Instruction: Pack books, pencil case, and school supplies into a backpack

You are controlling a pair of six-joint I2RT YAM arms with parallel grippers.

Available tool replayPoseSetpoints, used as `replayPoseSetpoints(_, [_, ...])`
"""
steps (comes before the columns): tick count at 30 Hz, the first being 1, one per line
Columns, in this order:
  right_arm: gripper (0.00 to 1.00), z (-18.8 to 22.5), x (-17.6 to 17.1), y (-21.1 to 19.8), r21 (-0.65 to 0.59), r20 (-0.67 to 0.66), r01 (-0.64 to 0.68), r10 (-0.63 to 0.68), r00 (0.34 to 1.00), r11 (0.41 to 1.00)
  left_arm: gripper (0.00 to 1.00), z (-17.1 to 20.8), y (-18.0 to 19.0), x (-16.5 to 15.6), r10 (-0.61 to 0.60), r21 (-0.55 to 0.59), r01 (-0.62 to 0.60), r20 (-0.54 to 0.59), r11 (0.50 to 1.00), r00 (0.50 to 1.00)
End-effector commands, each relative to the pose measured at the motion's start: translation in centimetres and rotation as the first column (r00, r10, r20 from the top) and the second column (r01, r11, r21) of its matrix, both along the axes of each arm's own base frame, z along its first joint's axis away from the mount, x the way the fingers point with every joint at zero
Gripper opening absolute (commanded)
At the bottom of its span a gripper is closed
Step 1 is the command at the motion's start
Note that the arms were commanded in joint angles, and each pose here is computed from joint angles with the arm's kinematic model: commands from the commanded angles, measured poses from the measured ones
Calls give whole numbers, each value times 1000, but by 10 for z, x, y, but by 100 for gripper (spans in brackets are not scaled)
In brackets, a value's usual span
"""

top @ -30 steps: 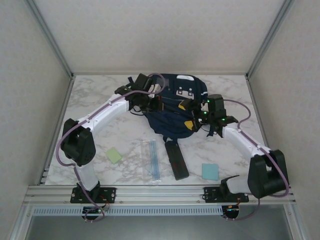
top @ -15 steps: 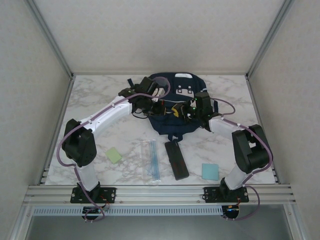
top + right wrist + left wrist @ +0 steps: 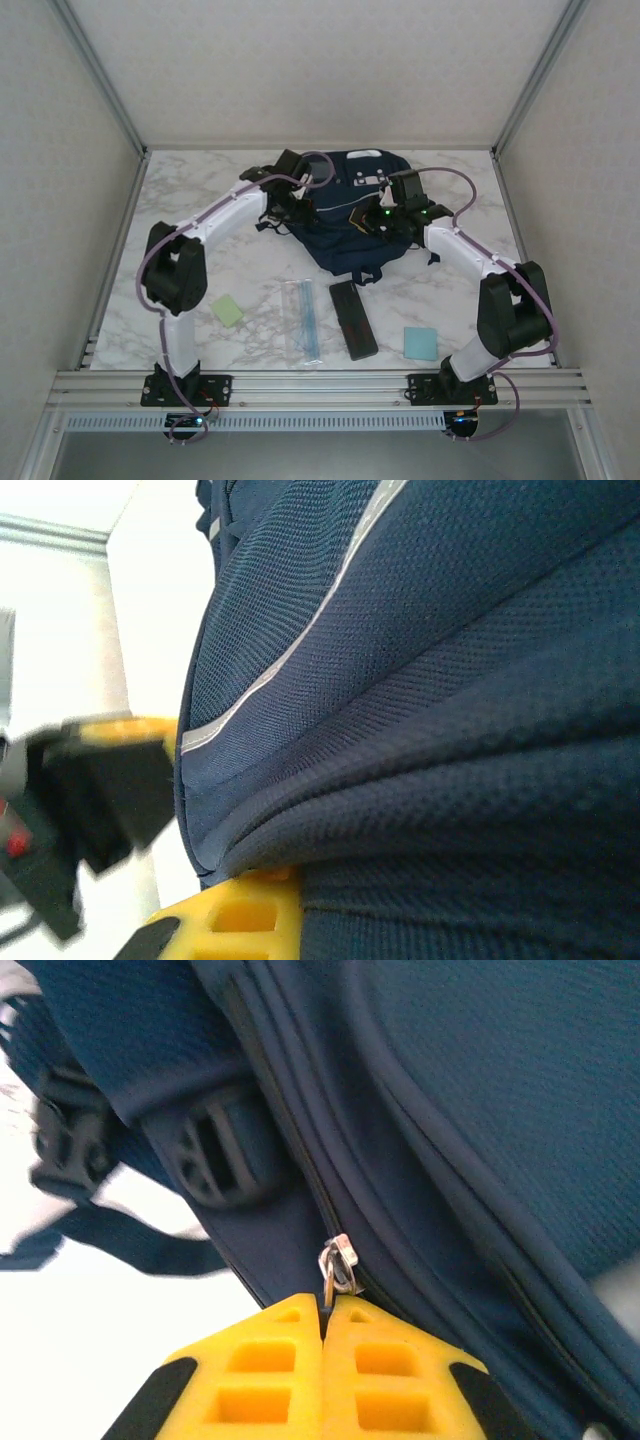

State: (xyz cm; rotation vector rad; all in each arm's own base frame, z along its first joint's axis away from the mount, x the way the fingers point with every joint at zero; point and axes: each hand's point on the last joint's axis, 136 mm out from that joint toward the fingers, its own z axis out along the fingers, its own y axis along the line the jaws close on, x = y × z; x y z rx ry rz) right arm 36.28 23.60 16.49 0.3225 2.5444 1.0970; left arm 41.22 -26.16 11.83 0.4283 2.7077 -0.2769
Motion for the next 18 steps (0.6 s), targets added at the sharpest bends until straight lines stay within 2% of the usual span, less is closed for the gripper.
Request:
replayPoseSetpoints(1, [0,20,5,-10,-92,120,-74,85,989,993,0,-14,74,54,181,248,-205,117,947,977])
replayPoseSetpoints(3, [0,19,6,-7,-93,120,-94,105,987,991,0,-11,79,79,227,259,-276,202,926,953])
replayPoseSetpoints(7, [0,12,8,-1,-78,108,-128,136,985,989,0,5,96,115,333,234,-431,362,872,871])
replayPoseSetpoints(10, [0,9,12,10,-27,111,-151,153,982,988,0,11,101,121,415,145,-487,351,861,839])
replayPoseSetpoints(11, [0,7,14,16,-7,110,-164,163,980,987,4,14,99,119,429,115,-488,335,865,839])
replayPoseSetpoints(12, [0,6,16,19,4,112,-168,166,980,986,13,16,97,116,436,96,-487,323,868,840])
replayPoseSetpoints(14, [0,2,21,29,22,117,-183,179,977,983,49,25,92,103,455,39,-484,285,874,844])
replayPoseSetpoints(17, [0,-5,32,37,20,124,-187,183,975,982,91,44,88,78,477,-70,-475,240,877,846])
replayPoseSetpoints(18, [0,-8,37,38,11,127,-180,177,976,984,100,49,87,69,477,-103,-467,230,879,848])
